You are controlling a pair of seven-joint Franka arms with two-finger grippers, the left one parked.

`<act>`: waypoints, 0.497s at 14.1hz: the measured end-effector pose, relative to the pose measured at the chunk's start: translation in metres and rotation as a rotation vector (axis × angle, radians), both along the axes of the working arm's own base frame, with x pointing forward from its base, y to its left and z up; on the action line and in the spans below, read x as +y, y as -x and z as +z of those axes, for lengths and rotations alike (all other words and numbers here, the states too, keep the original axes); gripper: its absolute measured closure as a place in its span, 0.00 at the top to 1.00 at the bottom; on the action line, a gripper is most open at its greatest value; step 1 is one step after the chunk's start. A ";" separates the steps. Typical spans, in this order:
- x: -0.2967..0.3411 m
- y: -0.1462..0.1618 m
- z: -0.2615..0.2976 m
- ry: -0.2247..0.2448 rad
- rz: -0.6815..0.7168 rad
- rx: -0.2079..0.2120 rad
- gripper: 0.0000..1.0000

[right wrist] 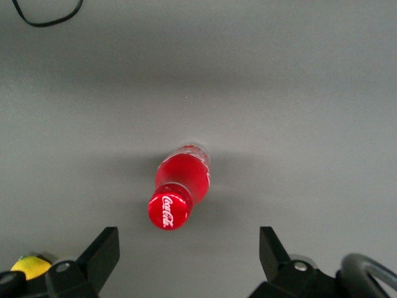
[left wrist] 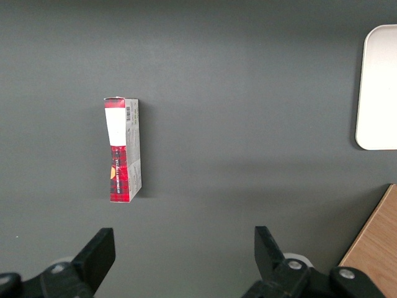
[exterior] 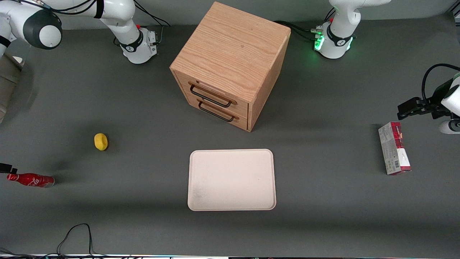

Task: Place coke bottle on tray
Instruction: 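Lower the open right gripper over the bottle's cap end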

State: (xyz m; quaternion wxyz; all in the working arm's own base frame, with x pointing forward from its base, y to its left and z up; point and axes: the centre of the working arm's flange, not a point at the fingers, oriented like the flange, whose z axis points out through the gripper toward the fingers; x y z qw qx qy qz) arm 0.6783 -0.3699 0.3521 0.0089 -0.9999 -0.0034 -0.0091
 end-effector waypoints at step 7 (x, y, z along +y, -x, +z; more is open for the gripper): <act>0.005 -0.007 -0.022 0.001 0.009 -0.004 1.00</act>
